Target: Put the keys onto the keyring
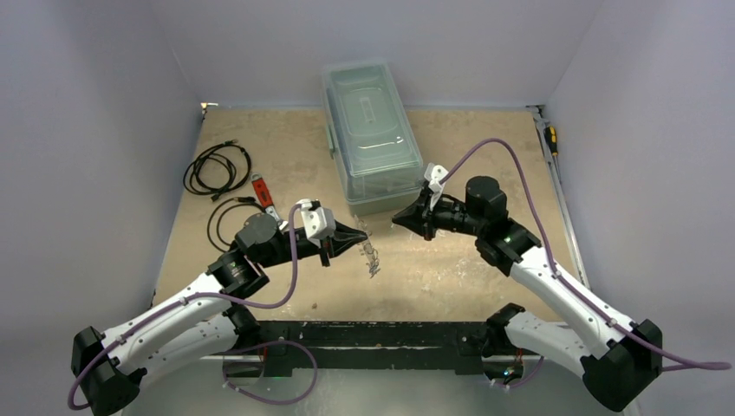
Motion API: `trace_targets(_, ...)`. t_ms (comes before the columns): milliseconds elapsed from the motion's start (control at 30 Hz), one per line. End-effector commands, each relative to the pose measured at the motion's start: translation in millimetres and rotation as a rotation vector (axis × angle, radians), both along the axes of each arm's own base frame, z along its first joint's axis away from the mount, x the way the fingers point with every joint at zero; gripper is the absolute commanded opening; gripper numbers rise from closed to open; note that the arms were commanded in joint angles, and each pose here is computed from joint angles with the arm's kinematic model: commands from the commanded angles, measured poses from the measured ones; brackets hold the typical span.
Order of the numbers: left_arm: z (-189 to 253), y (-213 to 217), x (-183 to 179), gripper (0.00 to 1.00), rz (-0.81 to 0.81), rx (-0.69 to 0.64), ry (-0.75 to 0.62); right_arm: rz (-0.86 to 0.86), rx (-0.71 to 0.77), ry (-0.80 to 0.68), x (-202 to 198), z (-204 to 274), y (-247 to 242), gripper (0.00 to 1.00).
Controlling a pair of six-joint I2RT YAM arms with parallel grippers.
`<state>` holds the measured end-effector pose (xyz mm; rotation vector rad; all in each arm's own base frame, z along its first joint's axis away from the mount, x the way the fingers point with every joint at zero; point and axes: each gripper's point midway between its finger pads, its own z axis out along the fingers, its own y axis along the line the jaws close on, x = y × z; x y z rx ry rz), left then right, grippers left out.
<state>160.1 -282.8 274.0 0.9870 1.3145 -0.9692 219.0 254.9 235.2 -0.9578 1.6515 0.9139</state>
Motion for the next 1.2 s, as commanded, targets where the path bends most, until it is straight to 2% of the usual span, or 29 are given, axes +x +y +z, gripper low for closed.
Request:
trace_targets(0,29.8,2.9,0.4,0.0,0.008,-0.062,-0.087,0.06,0.035,-0.078,-10.9,36.0,1.9,0.0)
trace_targets(633,25.8,1.4,7.2,0.0,0.034,-0.047,-0.063,0.217,0.091,-0.069,-44.9,67.4,18.4,0.0)
trace_targets(800,29.2,8.5,23.3,0.0,0.153,-0.07,0.032,0.234,0.097,-0.082,-51.6,72.8,26.0,0.0)
trace_targets(1167,42.1,22.1,32.4,0.0,0.251,-0.121,0.043,0.264,0.125,-0.113,-56.8,85.7,40.9,0.0)
